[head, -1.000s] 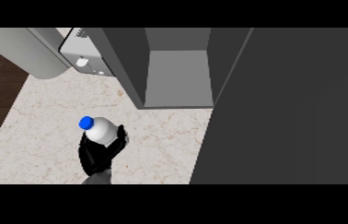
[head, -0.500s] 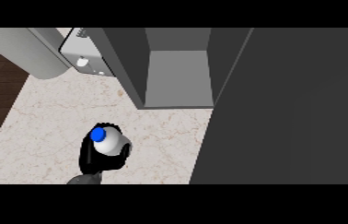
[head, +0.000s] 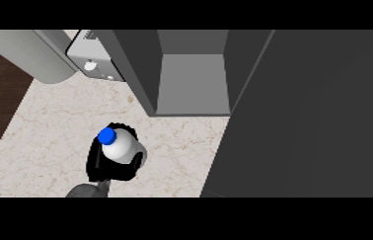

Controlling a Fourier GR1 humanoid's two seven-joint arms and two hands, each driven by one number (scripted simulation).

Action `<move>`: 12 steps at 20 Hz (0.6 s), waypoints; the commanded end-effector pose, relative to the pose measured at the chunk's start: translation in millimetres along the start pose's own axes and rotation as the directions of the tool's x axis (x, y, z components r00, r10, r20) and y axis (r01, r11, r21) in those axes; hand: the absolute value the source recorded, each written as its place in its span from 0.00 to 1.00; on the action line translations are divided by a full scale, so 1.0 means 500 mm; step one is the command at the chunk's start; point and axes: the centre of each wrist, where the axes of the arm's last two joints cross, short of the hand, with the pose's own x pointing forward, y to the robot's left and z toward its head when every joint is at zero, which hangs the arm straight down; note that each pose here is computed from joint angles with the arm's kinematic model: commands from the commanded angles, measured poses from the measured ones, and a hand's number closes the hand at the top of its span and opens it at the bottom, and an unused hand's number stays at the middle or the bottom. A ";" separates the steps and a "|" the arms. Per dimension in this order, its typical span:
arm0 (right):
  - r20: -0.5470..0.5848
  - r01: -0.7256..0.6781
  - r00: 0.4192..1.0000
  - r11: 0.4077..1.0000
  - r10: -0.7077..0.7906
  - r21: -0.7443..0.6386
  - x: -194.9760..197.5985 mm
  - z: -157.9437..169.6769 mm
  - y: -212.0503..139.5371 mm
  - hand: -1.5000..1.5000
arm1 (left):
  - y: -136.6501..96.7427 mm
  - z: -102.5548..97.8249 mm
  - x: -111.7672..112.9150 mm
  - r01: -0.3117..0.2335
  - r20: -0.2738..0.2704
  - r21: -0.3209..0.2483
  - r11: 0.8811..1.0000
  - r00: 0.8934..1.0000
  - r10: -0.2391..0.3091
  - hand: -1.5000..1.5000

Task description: Pick up the bottled water, place it into the cabinet and close the cabinet

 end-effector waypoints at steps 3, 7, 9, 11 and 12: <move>0.063 -0.024 0.998 0.999 0.026 -0.034 0.074 0.030 -0.019 0.00 | -0.014 -0.001 0.060 0.006 0.021 -0.035 0.999 1.000 -0.005 1.00; 0.055 -0.006 0.998 1.000 0.007 -0.018 0.034 0.018 0.007 0.00 | -0.126 -0.032 0.103 0.013 0.043 -0.065 0.998 0.999 -0.010 1.00; 0.061 -0.028 0.998 0.999 0.029 -0.020 0.048 0.034 -0.015 0.00 | -0.137 -0.022 0.072 0.024 0.041 -0.064 0.998 0.999 -0.021 1.00; 0.056 -0.025 0.998 0.999 0.027 -0.023 0.043 0.022 -0.010 0.00 | -0.170 -0.058 0.098 0.026 0.065 -0.058 0.998 0.998 -0.022 1.00; 0.062 -0.017 0.998 1.000 0.018 -0.021 0.047 0.030 -0.015 0.00 | -0.196 -0.081 0.107 0.031 0.079 -0.069 0.997 0.997 -0.026 1.00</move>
